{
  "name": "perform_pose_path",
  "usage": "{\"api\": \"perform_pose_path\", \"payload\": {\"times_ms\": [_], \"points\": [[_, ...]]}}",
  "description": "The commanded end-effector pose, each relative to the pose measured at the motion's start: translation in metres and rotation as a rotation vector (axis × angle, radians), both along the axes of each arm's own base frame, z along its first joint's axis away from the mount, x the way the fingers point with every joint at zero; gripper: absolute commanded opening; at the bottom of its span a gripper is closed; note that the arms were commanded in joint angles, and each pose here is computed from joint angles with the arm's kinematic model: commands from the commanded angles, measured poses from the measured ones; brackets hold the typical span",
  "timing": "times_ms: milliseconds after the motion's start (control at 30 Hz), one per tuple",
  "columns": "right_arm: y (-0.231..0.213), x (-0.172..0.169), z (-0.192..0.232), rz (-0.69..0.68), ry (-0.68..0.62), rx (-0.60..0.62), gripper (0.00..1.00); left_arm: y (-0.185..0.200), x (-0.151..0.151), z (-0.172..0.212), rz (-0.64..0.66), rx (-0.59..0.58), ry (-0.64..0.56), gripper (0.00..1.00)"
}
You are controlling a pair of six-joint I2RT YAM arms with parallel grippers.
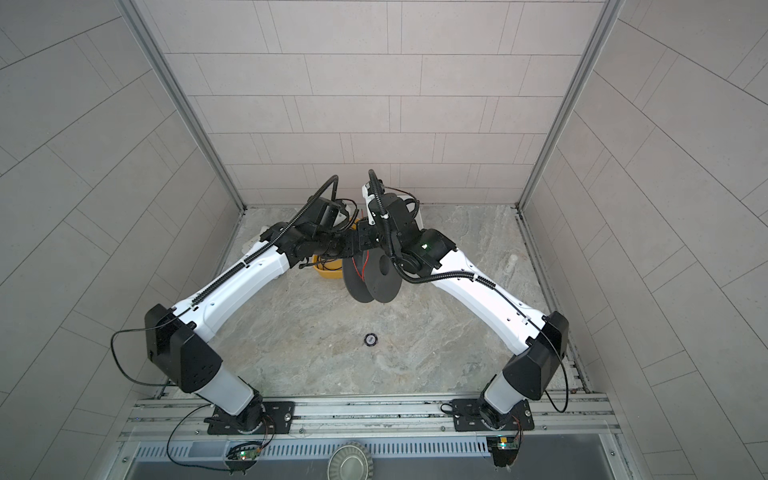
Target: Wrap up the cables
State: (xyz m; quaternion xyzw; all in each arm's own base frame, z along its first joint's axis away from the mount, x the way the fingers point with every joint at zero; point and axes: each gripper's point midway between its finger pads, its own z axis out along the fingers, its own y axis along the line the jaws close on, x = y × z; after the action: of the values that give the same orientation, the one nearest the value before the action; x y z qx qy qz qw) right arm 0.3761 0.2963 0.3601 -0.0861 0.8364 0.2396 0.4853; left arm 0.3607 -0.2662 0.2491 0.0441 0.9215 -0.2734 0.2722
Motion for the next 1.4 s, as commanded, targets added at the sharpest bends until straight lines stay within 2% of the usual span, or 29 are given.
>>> {"api": "perform_pose_path", "payload": {"times_ms": [0,167,433,533,633,767,900,1067,1367], "points": [[-0.011,0.011,0.007,-0.075,0.008,0.118,0.0,-0.017,-0.014,0.031,-0.097,-0.125,-0.068,0.0],[-0.014,0.022,0.006,-0.092,0.038,0.2,0.0,-0.018,-0.022,0.027,-0.133,-0.125,-0.072,0.0],[-0.036,0.047,-0.016,-0.136,0.11,0.218,0.0,-0.024,-0.04,0.039,-0.239,-0.135,-0.121,0.0],[-0.05,0.056,-0.029,-0.111,0.177,0.217,0.0,-0.027,-0.052,0.046,-0.305,-0.159,-0.138,0.0],[-0.061,0.059,-0.039,-0.07,0.209,0.221,0.0,-0.025,-0.054,0.051,-0.31,-0.159,-0.153,0.0],[-0.083,0.056,-0.05,-0.094,0.193,0.217,0.0,-0.018,-0.049,0.053,-0.288,-0.17,-0.132,0.0],[-0.098,0.051,-0.063,-0.105,0.194,0.28,0.0,-0.011,-0.041,0.065,-0.253,-0.25,-0.124,0.0],[-0.093,0.04,-0.069,-0.045,0.19,0.353,0.08,-0.007,-0.039,0.081,-0.264,-0.287,-0.145,0.0],[-0.089,0.025,-0.081,0.028,0.194,0.401,0.08,0.006,-0.036,0.085,-0.248,-0.316,-0.145,0.0]]}}
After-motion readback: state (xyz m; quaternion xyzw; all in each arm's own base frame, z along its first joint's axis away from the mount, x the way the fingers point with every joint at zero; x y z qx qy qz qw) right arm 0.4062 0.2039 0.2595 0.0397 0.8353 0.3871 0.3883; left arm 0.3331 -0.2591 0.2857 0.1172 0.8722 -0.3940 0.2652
